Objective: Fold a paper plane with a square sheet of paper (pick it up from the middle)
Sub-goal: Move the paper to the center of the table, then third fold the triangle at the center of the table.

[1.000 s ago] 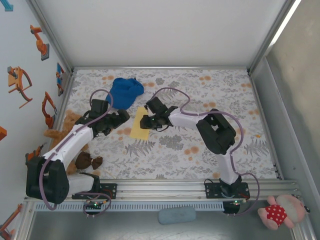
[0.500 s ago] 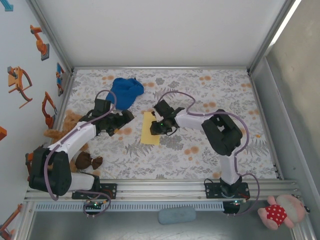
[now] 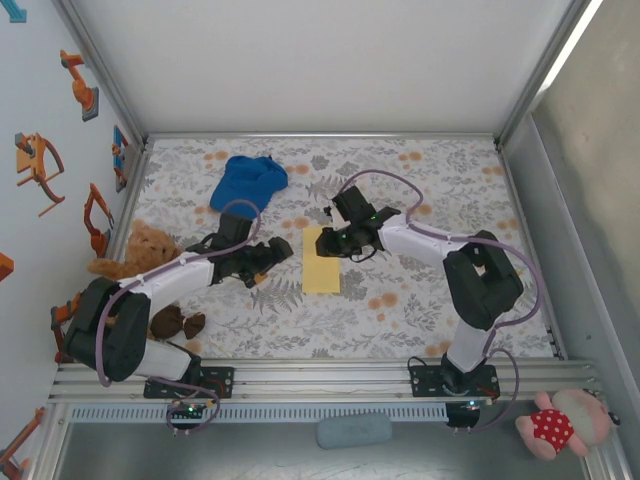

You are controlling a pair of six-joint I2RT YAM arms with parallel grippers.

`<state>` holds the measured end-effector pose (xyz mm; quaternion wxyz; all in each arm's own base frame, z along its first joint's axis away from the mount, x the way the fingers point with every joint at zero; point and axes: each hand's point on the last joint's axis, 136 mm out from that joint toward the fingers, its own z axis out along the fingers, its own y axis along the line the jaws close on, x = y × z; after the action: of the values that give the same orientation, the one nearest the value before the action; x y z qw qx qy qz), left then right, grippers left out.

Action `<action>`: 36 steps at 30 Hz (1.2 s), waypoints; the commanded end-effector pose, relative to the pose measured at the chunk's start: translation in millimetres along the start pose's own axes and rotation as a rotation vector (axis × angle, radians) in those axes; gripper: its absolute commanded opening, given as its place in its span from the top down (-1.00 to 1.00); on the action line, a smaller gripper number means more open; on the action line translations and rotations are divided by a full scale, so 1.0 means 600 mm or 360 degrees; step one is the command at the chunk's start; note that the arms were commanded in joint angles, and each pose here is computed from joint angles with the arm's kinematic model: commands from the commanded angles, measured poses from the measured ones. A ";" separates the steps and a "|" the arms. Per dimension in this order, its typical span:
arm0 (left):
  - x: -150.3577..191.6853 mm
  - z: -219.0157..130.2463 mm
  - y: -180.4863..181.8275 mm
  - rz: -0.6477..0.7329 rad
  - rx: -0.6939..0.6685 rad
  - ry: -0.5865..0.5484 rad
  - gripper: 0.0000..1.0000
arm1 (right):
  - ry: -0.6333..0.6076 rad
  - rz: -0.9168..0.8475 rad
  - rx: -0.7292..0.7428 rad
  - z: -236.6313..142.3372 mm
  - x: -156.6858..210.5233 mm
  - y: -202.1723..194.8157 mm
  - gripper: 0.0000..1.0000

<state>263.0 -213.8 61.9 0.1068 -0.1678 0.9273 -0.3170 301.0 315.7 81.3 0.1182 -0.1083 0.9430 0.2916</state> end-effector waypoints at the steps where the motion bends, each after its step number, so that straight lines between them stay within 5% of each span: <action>1: 0.016 0.012 -0.010 -0.0063 0.0037 0.0031 -0.72 | 0.0034 0.0189 0.0096 0.023 0.014 -0.042 0.64; 18: 0.075 0.074 -0.027 -0.0037 0.0015 0.0242 0.03 | 0.0183 0.0293 0.0228 0.073 0.058 -0.100 0.64; 36: 0.081 0.115 -0.068 -0.0004 0.0111 0.0390 0.29 | 0.0206 0.0314 0.0245 0.075 0.071 -0.114 0.66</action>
<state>246.3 -287.6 22.9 0.0061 -0.1399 0.9280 -0.3453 294.2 295.8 17.7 0.0536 -0.0390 0.9655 0.2519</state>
